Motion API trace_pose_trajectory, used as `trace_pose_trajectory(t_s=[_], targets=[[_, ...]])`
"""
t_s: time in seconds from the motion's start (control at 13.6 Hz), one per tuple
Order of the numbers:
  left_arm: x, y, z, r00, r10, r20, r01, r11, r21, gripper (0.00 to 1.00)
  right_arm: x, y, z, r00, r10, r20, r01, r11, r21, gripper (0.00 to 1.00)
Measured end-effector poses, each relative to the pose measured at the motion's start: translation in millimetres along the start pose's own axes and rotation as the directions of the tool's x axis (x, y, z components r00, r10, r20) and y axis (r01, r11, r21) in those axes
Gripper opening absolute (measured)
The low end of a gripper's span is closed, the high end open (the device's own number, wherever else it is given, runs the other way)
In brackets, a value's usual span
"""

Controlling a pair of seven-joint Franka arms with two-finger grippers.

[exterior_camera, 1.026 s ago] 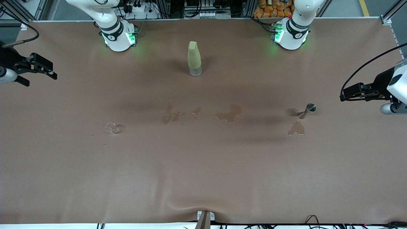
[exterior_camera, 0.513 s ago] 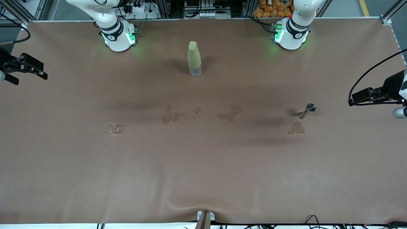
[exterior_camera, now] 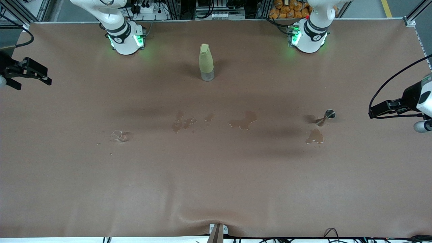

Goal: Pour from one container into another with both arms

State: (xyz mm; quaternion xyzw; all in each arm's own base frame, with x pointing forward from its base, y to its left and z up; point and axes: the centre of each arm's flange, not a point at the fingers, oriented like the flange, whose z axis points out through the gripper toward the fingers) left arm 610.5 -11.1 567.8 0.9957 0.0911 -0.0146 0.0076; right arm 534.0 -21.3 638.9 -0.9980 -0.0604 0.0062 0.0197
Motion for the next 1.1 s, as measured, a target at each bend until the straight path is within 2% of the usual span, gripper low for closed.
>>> trace_pose_trajectory(t_s=[0.66,0.88,1.1], targets=[[-10.4,23.6,-8.8,0.996,-0.085,-0.008,0.085,0.996,0.000,1.00,1.1,0.0,1.6,1.000,0.017,0.002,-0.017,1.000,0.000,1.00],[-8.8,16.5,-10.2,0.994,-0.106,-0.001,0.106,0.994,-0.026,1.00,2.2,0.4,-0.6,1.000,0.018,-0.004,-0.018,1.000,-0.001,1.00],[-7.4,10.5,-10.8,0.999,-0.045,-0.004,0.045,0.999,-0.026,1.00,2.5,2.9,-8.4,0.999,0.023,-0.022,-0.024,1.000,-0.004,1.00]])
